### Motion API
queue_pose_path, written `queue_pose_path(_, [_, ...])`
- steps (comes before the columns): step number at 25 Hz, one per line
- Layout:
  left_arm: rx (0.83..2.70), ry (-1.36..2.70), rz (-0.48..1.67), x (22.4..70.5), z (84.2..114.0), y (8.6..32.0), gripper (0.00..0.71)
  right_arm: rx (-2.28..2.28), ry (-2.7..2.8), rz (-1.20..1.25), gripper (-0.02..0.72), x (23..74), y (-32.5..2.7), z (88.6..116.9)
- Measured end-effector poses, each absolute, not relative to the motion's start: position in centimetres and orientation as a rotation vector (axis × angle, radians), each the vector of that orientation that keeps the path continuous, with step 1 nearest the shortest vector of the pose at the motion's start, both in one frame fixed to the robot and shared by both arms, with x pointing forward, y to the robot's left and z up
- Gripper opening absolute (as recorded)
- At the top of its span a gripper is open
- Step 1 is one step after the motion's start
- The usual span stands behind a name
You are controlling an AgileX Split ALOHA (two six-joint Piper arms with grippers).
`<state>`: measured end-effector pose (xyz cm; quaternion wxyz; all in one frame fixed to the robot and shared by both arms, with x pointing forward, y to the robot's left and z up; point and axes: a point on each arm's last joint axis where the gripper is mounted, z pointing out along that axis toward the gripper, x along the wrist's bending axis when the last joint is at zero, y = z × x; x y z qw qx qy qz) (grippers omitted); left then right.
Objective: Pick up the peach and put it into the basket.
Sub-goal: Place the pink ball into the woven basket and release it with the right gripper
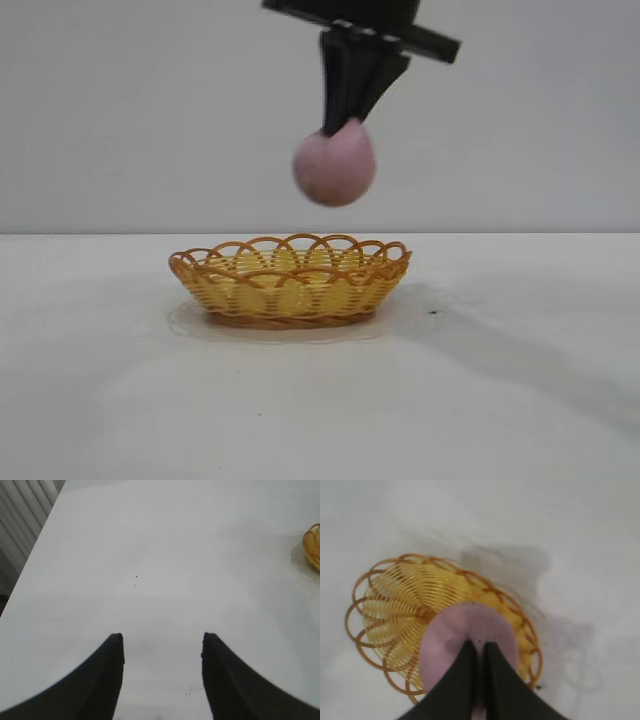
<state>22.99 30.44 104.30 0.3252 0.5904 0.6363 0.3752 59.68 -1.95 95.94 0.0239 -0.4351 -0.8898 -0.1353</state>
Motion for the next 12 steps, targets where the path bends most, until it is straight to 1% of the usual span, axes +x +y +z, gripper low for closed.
queue_pose_path(1, [1.548, 1.668, 0.984, 23.0, 104.3, 30.4, 0.347, -1.347, -2.751, -0.407, 0.058, 59.8, -1.9, 95.5])
queue_pose_path(2, [1.551, 1.664, 0.981, 23.0, 104.3, 30.4, 0.347, -1.349, -2.751, -0.407, 0.058, 59.8, -1.9, 95.2])
queue_pose_path(4, [1.562, 1.649, 0.973, 23.0, 104.3, 30.5, 0.347, -1.351, -2.753, -0.417, 0.181, 59.9, -1.8, 95.2])
queue_pose_path(7, [1.570, 1.638, 0.967, 23.0, 104.3, 30.5, 0.347, -1.344, -2.752, -0.412, 0.332, 59.9, -1.8, 95.6])
queue_pose_path(8, [1.570, 1.638, 0.967, 23.0, 104.3, 30.5, 0.347, -1.341, -2.750, -0.409, 0.354, 59.9, -1.7, 95.8])
queue_pose_path(9, [1.570, 1.638, 0.967, 23.0, 104.3, 30.5, 0.347, -1.337, -2.753, -0.420, 0.347, 60.0, -1.7, 96.5])
queue_pose_path(11, [1.570, 1.638, 0.967, 23.0, 104.3, 30.5, 0.347, -1.353, -2.774, -0.480, 0.347, 60.3, -2.0, 98.5])
queue_pose_path(12, [1.570, 1.638, 0.967, 23.0, 104.3, 30.5, 0.347, -1.388, -2.788, -0.528, 0.347, 60.6, -2.6, 100.1])
